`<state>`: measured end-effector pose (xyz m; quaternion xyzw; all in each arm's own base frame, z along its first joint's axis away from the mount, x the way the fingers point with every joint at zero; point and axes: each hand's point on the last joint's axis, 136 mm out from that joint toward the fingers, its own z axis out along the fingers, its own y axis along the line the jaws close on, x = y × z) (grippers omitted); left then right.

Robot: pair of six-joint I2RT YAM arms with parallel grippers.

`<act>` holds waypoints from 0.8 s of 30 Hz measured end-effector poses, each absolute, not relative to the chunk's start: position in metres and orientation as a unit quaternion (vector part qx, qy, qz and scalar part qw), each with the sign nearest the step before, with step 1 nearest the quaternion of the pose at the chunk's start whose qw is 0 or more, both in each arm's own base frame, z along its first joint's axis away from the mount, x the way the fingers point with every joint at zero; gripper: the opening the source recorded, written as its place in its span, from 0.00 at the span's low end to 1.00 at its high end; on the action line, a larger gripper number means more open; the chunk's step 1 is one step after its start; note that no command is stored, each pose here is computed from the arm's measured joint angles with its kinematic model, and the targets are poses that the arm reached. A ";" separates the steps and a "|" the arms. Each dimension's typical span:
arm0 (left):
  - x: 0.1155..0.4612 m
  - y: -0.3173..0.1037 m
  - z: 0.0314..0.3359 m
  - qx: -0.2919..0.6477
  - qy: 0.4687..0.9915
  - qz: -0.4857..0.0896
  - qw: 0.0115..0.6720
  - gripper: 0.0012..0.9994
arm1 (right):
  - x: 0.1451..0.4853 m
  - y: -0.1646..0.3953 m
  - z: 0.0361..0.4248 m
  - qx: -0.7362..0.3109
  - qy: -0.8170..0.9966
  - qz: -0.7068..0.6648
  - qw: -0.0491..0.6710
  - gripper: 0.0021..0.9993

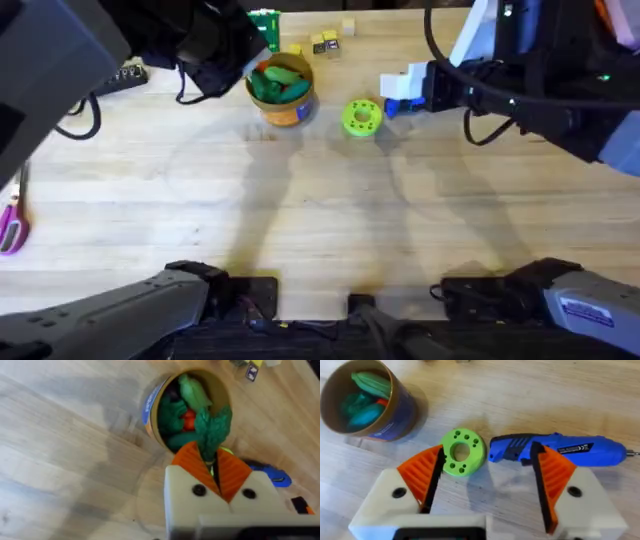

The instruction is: Pick up the gripper from the table and insert it into the empty holder that is missing its gripper. Then pick up a screw, insert it into the mounting hole, and use the screwdriver to tighten it. Finally, clean up the table by picking up the vegetable and placing it into the bucket.

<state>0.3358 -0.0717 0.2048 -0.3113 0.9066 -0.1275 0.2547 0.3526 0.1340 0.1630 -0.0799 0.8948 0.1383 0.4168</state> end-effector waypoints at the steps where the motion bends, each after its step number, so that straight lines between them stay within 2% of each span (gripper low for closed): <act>1: 0.341 -0.073 0.206 -0.311 0.904 -0.133 0.262 0.02 | 0.353 0.134 0.163 -0.080 0.895 0.138 0.417 0.99; 3: 0.353 -0.076 0.207 -0.313 0.898 -0.142 0.276 0.02 | 0.353 0.134 0.163 -0.080 0.895 0.138 0.417 0.99; 4: 0.359 -0.077 0.207 -0.314 0.895 -0.145 0.281 0.08 | 0.353 0.134 0.163 -0.080 0.895 0.138 0.417 0.99; 9: 0.379 -0.081 0.195 -0.320 0.891 -0.147 0.286 0.83 | 0.353 0.134 0.163 -0.080 0.895 0.138 0.417 0.99; 10: 0.380 -0.081 0.191 -0.324 0.892 -0.145 0.281 0.95 | 0.353 0.134 0.163 -0.080 0.895 0.138 0.417 0.99; 12: 0.381 -0.081 0.184 -0.325 0.894 -0.140 0.274 0.99 | 0.353 0.134 0.163 -0.080 0.895 0.138 0.417 0.99; 17: 0.382 -0.081 0.178 -0.327 0.897 -0.135 0.267 0.99 | 0.353 0.134 0.163 -0.080 0.895 0.138 0.417 0.99; 24: 0.379 -0.080 0.194 -0.296 0.900 -0.138 0.289 0.99 | 0.345 0.132 0.155 -0.077 0.905 0.135 0.396 0.99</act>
